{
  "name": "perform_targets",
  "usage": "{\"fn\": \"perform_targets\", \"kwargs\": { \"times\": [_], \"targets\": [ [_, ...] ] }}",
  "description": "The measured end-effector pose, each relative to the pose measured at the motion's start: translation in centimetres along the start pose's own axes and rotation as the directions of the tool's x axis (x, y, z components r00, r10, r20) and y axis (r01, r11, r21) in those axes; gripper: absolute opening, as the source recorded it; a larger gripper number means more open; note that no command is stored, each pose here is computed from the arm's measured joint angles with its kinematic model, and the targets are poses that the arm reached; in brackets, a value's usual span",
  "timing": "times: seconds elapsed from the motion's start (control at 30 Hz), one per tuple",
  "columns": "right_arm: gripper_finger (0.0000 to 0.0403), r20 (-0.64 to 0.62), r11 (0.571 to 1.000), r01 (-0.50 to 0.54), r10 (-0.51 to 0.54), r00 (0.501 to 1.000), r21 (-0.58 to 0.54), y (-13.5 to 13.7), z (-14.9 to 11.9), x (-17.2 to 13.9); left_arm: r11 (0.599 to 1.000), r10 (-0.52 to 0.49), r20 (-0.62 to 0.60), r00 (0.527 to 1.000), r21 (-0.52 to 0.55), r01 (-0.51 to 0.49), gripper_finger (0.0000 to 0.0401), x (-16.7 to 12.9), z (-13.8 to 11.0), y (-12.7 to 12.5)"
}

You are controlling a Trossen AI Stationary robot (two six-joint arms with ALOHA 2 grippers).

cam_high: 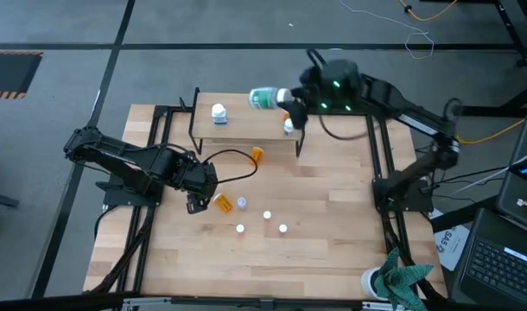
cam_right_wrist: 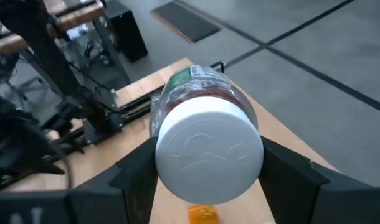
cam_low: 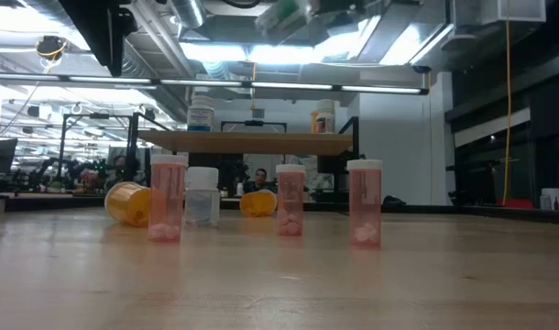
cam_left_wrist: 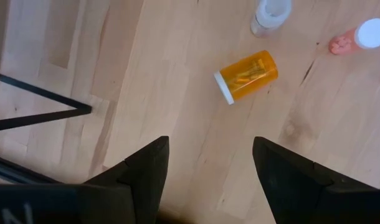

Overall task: Pick and place medicine bottles onto shelf by color
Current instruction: Put the green pill bottle on the shelf

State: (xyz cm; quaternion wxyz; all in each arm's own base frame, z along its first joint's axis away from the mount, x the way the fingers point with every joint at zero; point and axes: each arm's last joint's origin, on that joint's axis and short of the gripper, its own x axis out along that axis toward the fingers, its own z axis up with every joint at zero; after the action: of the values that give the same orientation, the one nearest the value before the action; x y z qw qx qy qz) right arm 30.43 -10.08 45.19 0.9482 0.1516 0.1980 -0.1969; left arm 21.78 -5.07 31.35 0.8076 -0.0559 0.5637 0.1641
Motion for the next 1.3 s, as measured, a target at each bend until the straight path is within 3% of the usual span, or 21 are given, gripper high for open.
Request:
{"fn": "perform_targets", "kwargs": {
  "times": [0.3,0.5,0.93,1.3],
  "targets": [
    [0.0234,-0.280,0.996,0.058,-0.075,0.957,-0.068,-3.8,1.6,8.2,1.000,-0.003,0.005,1.000,-0.003,0.003,0.0228,0.0,0.1,0.0],
    [0.0234,-0.441,0.998,0.030,-0.052,0.896,-0.057,-5.3,-0.7,11.9,1.000,-0.011,0.019,1.000,-0.008,0.012,0.0228,0.0,0.2,-0.1],
    [0.0242,-0.588,0.996,0.066,-0.086,0.804,-0.055,-5.6,-2.1,11.2,1.000,-0.022,0.037,0.999,-0.014,0.023,0.0228,0.0,0.4,-0.2],
    [0.0244,-0.593,0.996,0.068,-0.088,0.800,-0.056,-5.6,-2.2,11.2,1.000,-0.025,0.042,0.999,-0.015,0.025,0.0228,0.0,0.4,-0.2]
  ]
}}
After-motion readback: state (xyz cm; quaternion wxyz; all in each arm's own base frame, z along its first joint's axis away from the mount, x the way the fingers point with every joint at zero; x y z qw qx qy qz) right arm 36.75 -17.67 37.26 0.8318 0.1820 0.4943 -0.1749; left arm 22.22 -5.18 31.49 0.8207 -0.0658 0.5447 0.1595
